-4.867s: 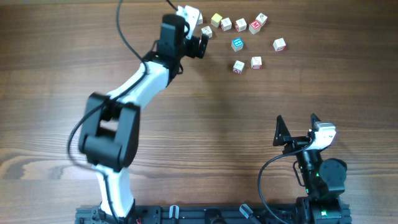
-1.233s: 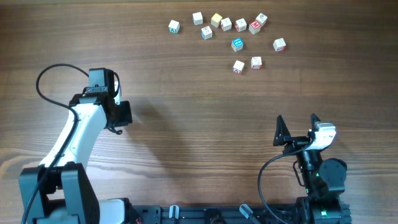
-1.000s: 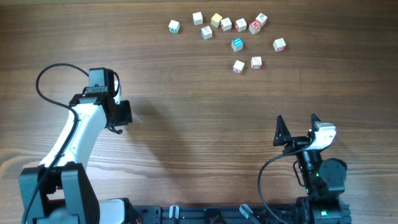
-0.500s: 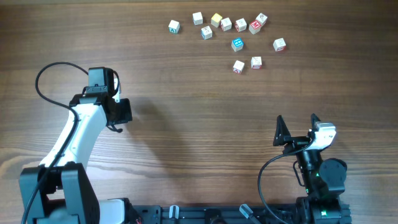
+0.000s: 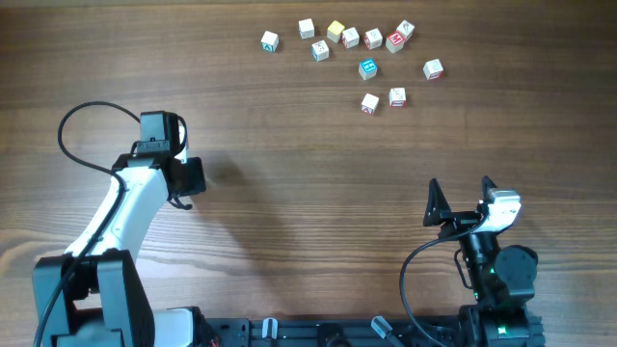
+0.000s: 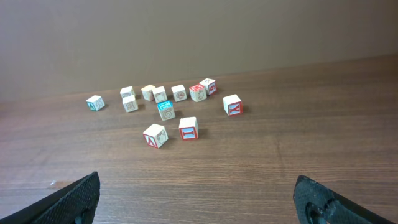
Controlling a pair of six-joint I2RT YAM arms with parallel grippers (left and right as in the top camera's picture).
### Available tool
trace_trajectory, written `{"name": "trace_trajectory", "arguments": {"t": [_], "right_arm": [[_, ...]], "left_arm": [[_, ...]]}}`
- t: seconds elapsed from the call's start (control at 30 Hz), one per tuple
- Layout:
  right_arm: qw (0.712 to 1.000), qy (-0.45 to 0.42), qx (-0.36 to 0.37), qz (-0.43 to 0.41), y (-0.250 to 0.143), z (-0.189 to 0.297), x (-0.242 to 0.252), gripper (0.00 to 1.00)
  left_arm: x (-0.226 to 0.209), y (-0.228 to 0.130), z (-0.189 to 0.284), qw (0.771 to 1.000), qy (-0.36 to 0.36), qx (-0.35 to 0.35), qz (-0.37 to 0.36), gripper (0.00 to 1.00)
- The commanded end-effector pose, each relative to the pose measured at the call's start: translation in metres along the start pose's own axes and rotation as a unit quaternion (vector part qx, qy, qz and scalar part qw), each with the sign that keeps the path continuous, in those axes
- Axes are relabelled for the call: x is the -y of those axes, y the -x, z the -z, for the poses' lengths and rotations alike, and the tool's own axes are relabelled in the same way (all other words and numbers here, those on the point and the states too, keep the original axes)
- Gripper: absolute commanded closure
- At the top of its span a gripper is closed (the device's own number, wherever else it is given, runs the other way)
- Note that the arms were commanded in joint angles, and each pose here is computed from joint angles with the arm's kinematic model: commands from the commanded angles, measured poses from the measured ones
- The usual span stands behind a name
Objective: Form a horizontal line
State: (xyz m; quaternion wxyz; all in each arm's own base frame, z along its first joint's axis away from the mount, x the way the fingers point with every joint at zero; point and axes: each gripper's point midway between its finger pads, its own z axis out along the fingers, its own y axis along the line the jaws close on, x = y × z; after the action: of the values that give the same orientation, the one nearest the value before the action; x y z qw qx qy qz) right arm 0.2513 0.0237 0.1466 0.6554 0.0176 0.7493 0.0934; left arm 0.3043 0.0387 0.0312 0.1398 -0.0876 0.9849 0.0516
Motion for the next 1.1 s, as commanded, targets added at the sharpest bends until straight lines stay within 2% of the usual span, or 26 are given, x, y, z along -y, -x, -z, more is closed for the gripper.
{"name": "trace_trajectory", "arguments": {"t": [0.0, 0.17, 0.53, 1.07], "right_arm": [[1.000, -0.009, 0.005, -0.001, 0.003, 0.000, 0.003, 0.00], [1.000, -0.009, 0.005, -0.001, 0.003, 0.000, 0.003, 0.00], [1.000, -0.009, 0.005, -0.001, 0.003, 0.000, 0.003, 0.00], [1.000, -0.009, 0.005, -0.001, 0.003, 0.000, 0.003, 0.00]], "left_arm": [[-0.003, 0.001, -0.005, 1.000, 0.009, 0.004, 0.003, 0.96], [-0.002, 0.016, -0.005, 0.999, 0.005, 0.035, 0.007, 0.96], [-0.003, 0.000, -0.029, 1.000, 0.016, -0.010, -0.011, 0.96], [-0.009, 0.014, -0.029, 0.999, 0.034, 0.018, -0.005, 0.96]]}}
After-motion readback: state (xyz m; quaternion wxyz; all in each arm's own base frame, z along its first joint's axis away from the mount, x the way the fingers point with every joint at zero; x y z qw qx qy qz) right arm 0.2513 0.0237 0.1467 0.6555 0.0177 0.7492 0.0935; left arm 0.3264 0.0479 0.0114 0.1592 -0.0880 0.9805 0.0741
